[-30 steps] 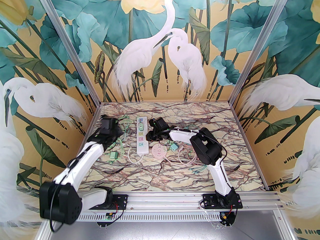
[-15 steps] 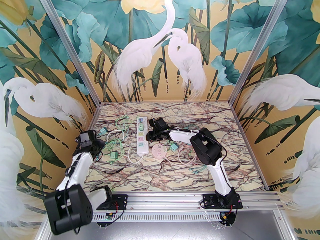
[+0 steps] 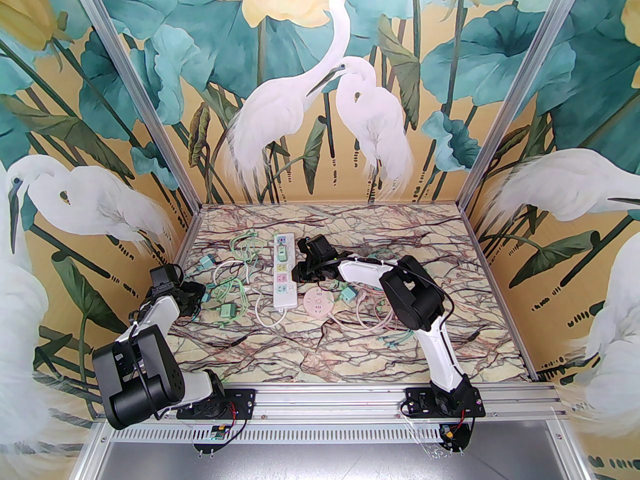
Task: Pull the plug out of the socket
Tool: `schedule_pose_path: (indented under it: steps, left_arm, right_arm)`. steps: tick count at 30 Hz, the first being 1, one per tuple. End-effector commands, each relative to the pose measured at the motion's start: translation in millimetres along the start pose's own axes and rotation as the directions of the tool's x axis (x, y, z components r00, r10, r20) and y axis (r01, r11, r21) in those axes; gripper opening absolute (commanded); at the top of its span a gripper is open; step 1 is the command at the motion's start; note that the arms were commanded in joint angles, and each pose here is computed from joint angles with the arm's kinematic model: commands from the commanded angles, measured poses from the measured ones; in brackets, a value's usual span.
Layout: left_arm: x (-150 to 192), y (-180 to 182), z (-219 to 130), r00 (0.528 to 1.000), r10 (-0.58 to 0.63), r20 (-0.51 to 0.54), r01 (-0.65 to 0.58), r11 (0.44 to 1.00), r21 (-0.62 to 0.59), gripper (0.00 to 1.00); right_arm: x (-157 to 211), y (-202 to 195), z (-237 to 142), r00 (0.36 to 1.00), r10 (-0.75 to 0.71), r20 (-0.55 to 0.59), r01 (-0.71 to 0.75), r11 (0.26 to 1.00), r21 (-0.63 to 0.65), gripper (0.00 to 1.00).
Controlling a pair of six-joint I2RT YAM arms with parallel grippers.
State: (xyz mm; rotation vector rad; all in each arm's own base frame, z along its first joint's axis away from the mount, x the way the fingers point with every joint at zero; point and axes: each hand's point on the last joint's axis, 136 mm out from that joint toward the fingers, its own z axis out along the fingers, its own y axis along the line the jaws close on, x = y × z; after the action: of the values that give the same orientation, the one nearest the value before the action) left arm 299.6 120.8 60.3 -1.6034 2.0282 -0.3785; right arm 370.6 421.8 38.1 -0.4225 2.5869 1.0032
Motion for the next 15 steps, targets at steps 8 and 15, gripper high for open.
schedule_pose_path:
  steps: [8, 15]
  left_arm:
    - [-4.4, -13.5, -8.1, 1.000, 0.002, 0.008, -0.002, 0.998, 0.057, 0.80]
    - [-3.5, -36.4, -31.2, 0.997, 0.059, 0.052, -0.066, 0.987, 0.149, 0.99]
  right_arm:
    - [69.2, -45.9, 24.4, 0.981, 0.065, -0.180, -0.038, 0.988, 0.150, 0.21]
    - [66.8, -40.5, 23.9, 0.983, 0.063, -0.170, -0.042, 0.991, 0.124, 0.23]
